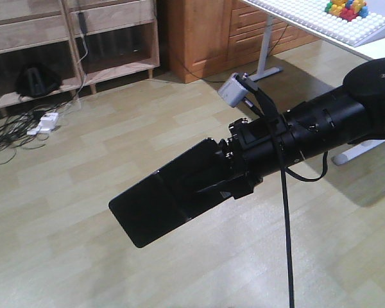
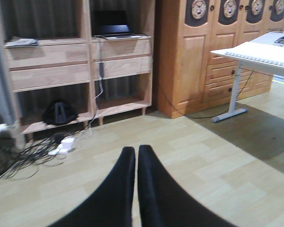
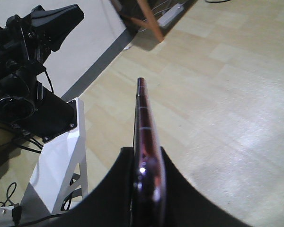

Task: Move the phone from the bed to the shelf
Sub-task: 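Hold the phone in the right gripper while the base drives to the shelf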

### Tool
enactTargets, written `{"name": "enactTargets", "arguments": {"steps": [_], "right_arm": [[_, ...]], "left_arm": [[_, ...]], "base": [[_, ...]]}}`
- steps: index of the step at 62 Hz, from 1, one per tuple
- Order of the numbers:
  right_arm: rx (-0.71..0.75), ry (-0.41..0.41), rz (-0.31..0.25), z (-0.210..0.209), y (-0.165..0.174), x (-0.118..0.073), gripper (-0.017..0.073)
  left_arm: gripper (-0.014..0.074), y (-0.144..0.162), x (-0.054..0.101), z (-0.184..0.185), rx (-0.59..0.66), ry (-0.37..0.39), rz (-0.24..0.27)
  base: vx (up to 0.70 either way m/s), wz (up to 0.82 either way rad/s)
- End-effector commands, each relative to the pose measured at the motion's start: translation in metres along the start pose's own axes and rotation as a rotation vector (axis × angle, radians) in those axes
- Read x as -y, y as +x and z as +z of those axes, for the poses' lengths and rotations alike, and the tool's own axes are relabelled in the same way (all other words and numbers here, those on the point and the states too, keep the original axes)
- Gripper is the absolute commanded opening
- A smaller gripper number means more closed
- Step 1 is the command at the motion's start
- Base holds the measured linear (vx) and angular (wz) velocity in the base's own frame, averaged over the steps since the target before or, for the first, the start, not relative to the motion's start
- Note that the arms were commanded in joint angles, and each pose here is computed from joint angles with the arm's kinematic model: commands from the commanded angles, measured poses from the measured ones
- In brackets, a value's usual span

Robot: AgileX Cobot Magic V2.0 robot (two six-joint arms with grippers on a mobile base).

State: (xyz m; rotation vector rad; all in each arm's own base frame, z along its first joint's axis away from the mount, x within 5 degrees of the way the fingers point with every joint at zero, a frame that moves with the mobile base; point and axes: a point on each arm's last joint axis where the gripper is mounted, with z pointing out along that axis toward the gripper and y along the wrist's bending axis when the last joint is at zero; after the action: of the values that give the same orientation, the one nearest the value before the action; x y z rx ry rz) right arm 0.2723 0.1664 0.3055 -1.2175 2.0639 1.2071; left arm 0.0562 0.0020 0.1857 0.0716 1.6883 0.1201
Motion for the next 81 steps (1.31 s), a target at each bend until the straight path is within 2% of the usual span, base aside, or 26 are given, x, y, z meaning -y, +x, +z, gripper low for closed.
{"name": "enactTargets", "arguments": {"steps": [1, 45, 81], "right_arm": [[0.067, -0.084, -0.045, -0.0127, -0.0143, -0.0237, -0.0002], [0.067, -0.084, -0.045, -0.0127, -0.0143, -0.0237, -0.0002], [0.067, -0.084, -0.045, -0.0127, -0.0143, -0.0237, -0.0002]], "left_arm": [[0.0001, -0.0142, -0.0016, -0.003, 0.107, -0.01, -0.014], [0.0001, -0.0142, -0.0016, -0.003, 0.107, -0.01, -0.014], [0.0001, -0.0142, -0.0016, -0.003, 0.107, -0.01, -0.014]], "base": [[0.52, -0.21], [0.54, -0.2], [0.54, 0.1]]}}
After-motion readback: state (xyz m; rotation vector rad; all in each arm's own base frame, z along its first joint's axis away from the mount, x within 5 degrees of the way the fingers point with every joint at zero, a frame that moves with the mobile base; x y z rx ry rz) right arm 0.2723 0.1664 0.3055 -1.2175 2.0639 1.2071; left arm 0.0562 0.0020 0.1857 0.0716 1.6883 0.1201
